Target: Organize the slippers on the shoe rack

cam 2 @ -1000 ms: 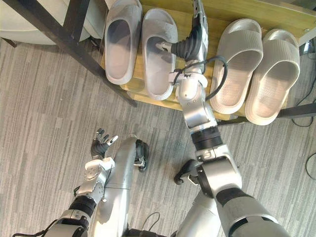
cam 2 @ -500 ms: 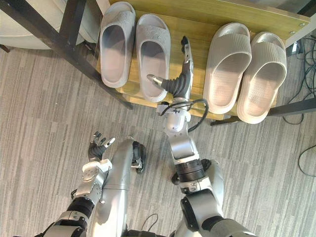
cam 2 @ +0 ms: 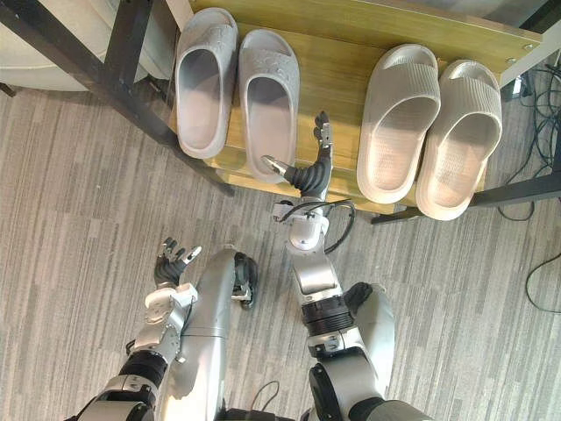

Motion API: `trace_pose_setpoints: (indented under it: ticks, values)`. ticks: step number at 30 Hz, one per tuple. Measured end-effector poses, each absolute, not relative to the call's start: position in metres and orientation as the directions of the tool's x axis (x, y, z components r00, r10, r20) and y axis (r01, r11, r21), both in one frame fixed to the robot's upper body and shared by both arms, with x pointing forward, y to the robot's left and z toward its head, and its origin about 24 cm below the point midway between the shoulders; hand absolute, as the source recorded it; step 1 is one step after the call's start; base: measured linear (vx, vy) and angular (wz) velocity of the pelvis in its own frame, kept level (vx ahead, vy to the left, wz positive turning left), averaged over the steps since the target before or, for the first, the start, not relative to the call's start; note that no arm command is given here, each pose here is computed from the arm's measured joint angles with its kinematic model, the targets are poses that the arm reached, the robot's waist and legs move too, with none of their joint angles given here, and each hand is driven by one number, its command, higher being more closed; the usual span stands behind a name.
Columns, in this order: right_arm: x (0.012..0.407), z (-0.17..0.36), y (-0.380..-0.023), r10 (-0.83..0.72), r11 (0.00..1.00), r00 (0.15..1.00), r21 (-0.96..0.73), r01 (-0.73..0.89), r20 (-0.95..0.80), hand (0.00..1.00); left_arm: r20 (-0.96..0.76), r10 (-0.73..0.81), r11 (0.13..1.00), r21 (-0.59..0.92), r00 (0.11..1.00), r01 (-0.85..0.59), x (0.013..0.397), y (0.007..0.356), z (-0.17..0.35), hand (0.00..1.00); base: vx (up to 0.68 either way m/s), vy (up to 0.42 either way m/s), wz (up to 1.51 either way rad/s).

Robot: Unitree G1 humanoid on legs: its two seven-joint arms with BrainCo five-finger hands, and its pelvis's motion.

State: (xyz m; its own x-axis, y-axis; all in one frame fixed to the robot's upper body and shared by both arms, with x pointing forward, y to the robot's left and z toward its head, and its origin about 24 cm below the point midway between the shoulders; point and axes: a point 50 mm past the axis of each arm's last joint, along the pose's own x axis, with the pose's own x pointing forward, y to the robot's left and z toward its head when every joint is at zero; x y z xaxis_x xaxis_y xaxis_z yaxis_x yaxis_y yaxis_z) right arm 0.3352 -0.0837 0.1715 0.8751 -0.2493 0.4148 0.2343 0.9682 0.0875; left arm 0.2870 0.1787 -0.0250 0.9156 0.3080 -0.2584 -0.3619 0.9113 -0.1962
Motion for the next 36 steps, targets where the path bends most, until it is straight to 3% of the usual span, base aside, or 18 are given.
trace_pose_setpoints:
  ticks: [20,36]
  values:
    - [0.35,0.186,-0.07,-0.176,0.963,0.898,0.258,0.072,0.404,0.0,-0.269,0.318,0.898,-0.222,0.909,-0.38,0.289,0.173,-0.025,0.0,0.0,0.001,0.02]
    - [0.36,0.191,-0.069,-0.177,0.95,0.91,0.307,0.059,0.374,0.0,-0.287,0.302,0.897,-0.237,0.909,-0.373,0.291,0.164,-0.027,0.0,0.01,-0.002,0.03]
